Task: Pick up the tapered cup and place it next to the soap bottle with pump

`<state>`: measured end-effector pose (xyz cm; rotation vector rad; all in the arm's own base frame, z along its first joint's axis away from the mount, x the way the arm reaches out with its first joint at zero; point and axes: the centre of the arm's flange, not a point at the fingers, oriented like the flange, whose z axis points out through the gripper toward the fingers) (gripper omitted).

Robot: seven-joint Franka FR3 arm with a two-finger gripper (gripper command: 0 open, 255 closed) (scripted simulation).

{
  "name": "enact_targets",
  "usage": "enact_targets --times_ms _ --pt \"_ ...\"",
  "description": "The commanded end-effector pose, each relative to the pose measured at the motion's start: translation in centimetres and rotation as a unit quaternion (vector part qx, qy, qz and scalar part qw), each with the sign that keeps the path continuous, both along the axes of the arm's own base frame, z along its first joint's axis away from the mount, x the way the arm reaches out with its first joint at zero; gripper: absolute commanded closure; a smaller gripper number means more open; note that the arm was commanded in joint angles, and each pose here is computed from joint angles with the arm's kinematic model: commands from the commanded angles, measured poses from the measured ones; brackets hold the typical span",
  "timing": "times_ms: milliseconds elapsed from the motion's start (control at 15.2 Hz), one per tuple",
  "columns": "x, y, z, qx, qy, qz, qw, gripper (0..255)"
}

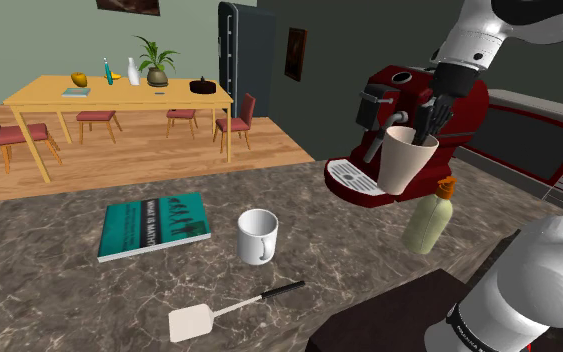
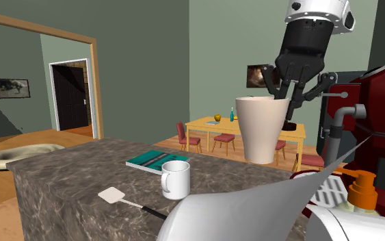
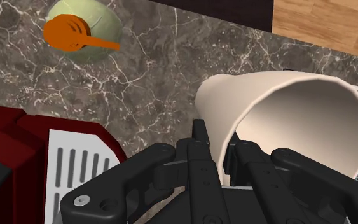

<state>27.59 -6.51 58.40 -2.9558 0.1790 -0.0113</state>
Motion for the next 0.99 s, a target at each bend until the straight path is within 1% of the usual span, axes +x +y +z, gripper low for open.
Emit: enact_targets --times_ms 0,924 --pt "0.0 0.0 -1.1 0.000 0.000 0.000 1.0000 255" --pt "0.0 0.0 -8.5 0.000 0.000 0.000 1.0000 255"
